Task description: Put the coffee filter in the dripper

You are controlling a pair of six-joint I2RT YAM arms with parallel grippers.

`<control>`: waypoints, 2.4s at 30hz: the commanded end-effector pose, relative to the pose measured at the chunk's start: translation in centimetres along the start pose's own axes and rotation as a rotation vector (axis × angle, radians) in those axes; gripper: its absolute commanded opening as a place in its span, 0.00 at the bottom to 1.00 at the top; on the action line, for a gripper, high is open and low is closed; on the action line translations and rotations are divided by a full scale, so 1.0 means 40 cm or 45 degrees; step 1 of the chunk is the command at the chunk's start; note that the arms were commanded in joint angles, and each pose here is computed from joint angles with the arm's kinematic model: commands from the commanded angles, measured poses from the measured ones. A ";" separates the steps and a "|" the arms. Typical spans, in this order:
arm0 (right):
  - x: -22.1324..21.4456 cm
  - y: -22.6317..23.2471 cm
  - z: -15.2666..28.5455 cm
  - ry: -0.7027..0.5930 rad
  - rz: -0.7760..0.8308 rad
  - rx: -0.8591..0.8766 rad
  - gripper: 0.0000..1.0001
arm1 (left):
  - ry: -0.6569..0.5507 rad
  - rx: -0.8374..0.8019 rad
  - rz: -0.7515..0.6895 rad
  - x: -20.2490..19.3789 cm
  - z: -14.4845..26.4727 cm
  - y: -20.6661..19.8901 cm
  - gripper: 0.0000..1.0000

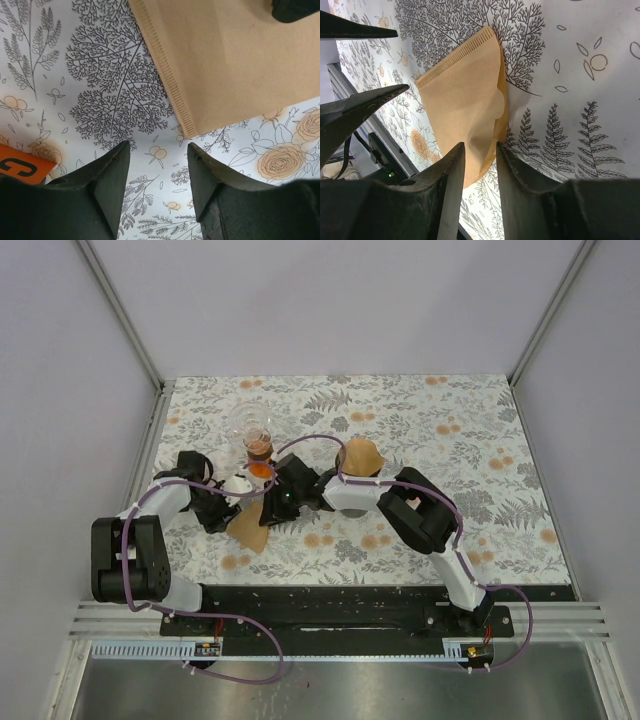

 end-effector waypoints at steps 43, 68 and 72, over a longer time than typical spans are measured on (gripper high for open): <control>0.033 0.085 0.063 -0.078 0.288 0.022 0.00 | -0.255 -0.051 0.078 0.185 0.218 -0.028 0.64; -0.020 0.238 0.355 -0.114 1.331 0.143 0.00 | -0.592 -0.093 0.177 0.374 0.514 -0.077 0.70; -0.023 0.259 0.425 -0.218 1.582 0.175 0.00 | -0.650 -0.145 0.209 0.405 0.538 -0.096 0.70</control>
Point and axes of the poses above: each gripper's point midway between its finger pads, its own z axis back along the fingers, its own y axis along the line the jaws close on, x = y × z, the point moved 3 cm from there along z, back along the fingers, and after that the axes turned 5 degrees about z, right-handed, at the moved point
